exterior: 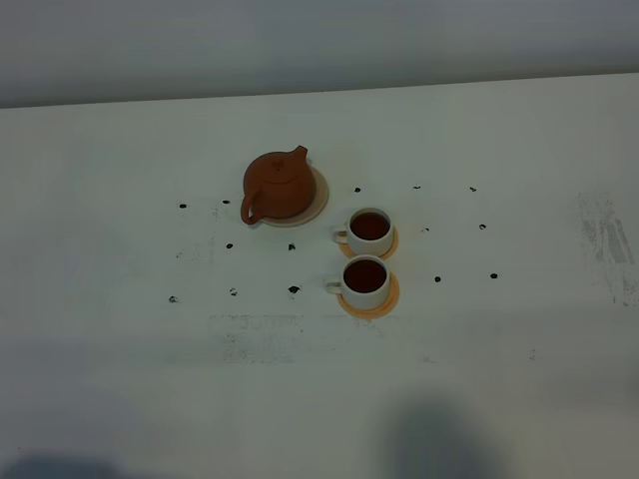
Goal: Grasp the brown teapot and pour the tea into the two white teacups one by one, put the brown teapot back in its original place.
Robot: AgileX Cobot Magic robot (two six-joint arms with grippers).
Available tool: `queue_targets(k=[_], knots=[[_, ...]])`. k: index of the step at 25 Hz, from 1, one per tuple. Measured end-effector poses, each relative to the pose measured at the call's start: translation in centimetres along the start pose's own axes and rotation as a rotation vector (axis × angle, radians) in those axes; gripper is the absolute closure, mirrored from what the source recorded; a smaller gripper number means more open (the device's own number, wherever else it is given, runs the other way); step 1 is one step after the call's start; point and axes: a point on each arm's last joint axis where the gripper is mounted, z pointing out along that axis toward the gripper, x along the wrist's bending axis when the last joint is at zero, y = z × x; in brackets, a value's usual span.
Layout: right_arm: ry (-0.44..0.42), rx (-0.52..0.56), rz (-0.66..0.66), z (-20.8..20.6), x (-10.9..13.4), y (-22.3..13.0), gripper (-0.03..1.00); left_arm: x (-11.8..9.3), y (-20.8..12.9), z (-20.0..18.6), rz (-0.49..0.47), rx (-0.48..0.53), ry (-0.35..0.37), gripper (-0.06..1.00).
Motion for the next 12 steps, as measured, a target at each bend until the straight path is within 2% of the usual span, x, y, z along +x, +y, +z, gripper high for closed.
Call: queue_targets(k=[3,12], knots=[[0.037,0.0,-0.019,-0.01,-0.02,-0.01,0.45,0.0,0.0,0.0,0.0,0.0,0.0,0.56],[0.044,0.0,-0.023,-0.02,-0.02,-0.01,0.45,-0.01,0.0,0.0,0.0,0.0,-0.001,0.56]])
